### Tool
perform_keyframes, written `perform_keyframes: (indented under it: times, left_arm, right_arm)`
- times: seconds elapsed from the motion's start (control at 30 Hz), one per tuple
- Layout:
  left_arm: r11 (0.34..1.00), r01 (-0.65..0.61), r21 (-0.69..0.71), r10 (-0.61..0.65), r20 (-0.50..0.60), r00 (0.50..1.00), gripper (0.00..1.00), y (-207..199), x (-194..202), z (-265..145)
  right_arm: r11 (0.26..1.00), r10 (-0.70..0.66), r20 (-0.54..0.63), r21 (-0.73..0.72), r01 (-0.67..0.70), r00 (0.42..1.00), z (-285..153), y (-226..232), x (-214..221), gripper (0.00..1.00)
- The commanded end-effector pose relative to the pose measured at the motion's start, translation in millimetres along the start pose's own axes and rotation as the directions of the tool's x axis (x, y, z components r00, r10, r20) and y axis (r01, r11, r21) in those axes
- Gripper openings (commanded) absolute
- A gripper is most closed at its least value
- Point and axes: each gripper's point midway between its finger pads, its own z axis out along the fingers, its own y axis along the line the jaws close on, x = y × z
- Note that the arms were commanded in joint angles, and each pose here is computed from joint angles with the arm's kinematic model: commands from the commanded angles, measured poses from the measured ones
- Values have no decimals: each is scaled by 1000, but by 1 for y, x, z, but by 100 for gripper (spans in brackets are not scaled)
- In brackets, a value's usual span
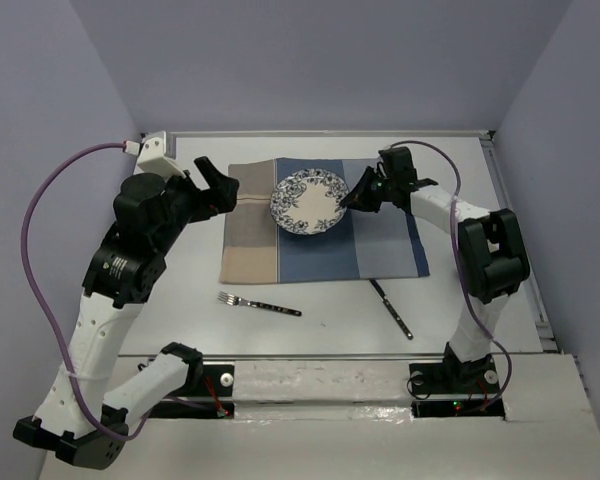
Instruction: Set the dinner table for one person
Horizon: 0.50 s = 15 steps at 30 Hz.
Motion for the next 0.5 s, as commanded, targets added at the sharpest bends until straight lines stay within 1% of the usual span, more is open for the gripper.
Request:
perform_keyframes:
  times: [0.0, 0.1, 0.17, 0.2, 0.23, 0.27, 0.3, 0.33, 0.4, 0.47]
  left_arm:
    - [999, 2, 34, -3, 25, 1000, 99, -7, -4, 6]
    - [1000, -3, 30, 2, 20, 1000, 99, -6, -2, 8]
    - [1000, -5, 30, 4, 17, 1000, 99, -6, -1, 10]
    - [1000, -6, 30, 5, 17, 1000, 99, -5, 0, 11]
    - [1000, -6, 31, 6, 15, 1000, 99, -5, 1, 11]
    - [1000, -6, 27, 6, 15, 1000, 99, -4, 1, 12]
    - [1000, -7, 29, 7, 18, 1000, 99, -5, 1, 12]
    - [1000, -9, 28, 9, 20, 1000, 99, -4, 1, 12]
    - [1000, -15, 26, 14, 24, 1000, 99, -4, 0, 12]
    - [1000, -21, 21, 20, 28, 999, 99, -2, 0, 11]
  right_arm:
    - [995, -45, 22, -88, 47, 999, 2, 12, -6, 0]
    - [997, -47, 11, -53, 48, 999, 7, 0, -2, 0]
    - [999, -46, -22, -21, 46, 999, 11, -11, 4, 8]
    - [999, -46, -25, -6, 46, 999, 11, -14, 5, 15]
    - [998, -49, -26, 29, 50, 998, 11, -21, 6, 32]
    - [997, -55, -25, 48, 56, 998, 10, -24, 5, 41]
    - [996, -61, -24, 65, 63, 998, 9, -26, 4, 53]
    - [992, -77, -23, 101, 79, 997, 5, -29, 2, 70]
    - [987, -107, 2, 119, 106, 994, -7, -22, -6, 79]
    - [976, -143, 32, 172, 136, 989, -24, -21, -13, 81]
